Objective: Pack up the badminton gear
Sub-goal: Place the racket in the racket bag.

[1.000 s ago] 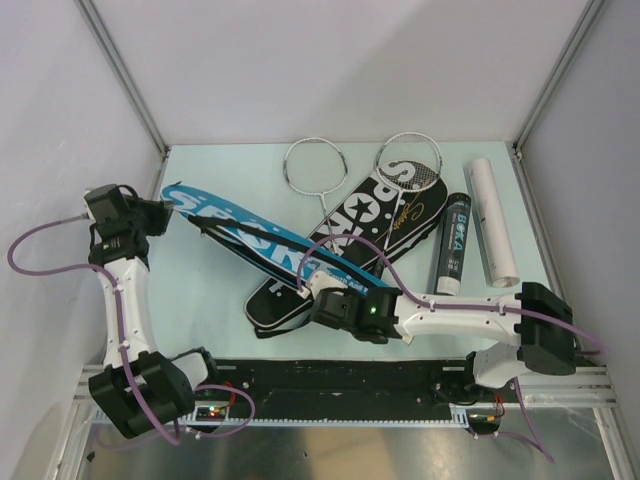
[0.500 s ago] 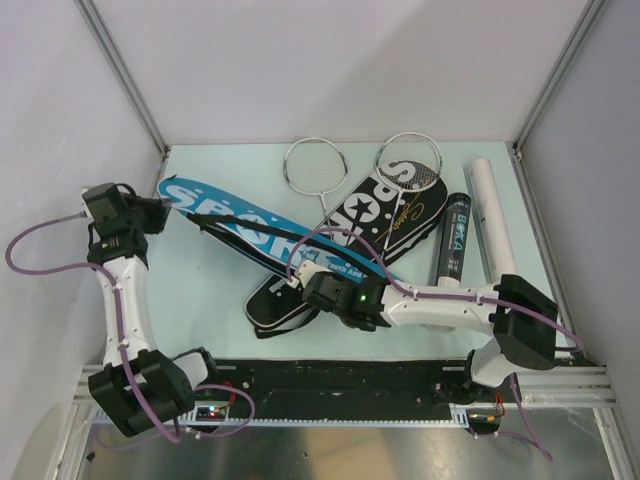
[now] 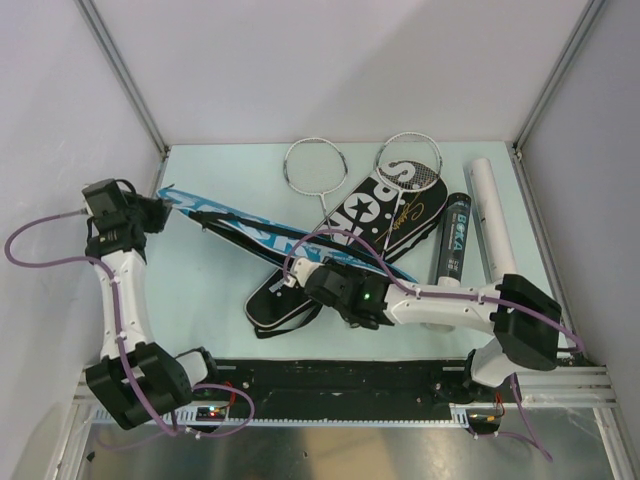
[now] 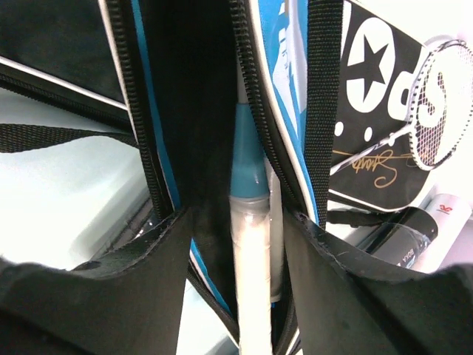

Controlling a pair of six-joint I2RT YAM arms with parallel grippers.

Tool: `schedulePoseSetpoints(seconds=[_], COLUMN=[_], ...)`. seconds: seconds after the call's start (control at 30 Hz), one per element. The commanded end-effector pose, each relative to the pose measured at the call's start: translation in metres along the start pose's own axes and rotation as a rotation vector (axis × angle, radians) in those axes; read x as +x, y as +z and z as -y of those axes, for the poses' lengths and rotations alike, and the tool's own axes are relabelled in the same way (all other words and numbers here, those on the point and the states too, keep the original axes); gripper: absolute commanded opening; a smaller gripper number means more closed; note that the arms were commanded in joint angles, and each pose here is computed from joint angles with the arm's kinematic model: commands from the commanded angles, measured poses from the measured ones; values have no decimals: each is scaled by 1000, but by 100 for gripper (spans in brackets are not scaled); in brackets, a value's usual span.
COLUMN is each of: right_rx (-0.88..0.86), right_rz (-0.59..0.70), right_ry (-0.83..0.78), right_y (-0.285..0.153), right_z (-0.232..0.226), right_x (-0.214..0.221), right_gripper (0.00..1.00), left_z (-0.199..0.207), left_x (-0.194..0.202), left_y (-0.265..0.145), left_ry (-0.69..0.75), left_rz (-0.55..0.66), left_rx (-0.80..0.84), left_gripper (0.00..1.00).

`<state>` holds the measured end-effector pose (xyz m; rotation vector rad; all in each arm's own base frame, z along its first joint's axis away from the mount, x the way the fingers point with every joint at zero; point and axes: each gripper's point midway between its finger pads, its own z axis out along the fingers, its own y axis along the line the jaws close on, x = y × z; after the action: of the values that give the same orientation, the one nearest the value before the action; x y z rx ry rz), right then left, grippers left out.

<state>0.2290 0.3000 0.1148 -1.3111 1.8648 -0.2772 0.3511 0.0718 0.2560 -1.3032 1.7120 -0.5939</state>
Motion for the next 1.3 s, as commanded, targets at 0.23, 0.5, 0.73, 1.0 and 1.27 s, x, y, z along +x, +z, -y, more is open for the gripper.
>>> schedulePoseSetpoints(seconds=[0.23, 0.5, 0.73, 1.0, 1.27], right_rx=[-66, -92, -130, -208, -211], right_rz=[-23, -123, -182, -246, -283], right_ry=[37, 85, 170, 228, 275], right_y=[-26, -44, -37, -10, 6], right_z=[16, 25, 37, 42, 43], right_x=[16, 47, 68, 91, 101], right_gripper=[59, 54, 57, 52, 43], left_z=[20, 19, 18, 19, 18], left_x=[-11, -13, -15, -15, -14], left_y=[-6, -7, -9, -9, -8], left_ry=[43, -2, -17, -23, -31], left_rz=[31, 38, 52, 50, 44], left_rx=[42, 21, 10, 7, 5], left_gripper=[0, 0, 0, 0, 0])
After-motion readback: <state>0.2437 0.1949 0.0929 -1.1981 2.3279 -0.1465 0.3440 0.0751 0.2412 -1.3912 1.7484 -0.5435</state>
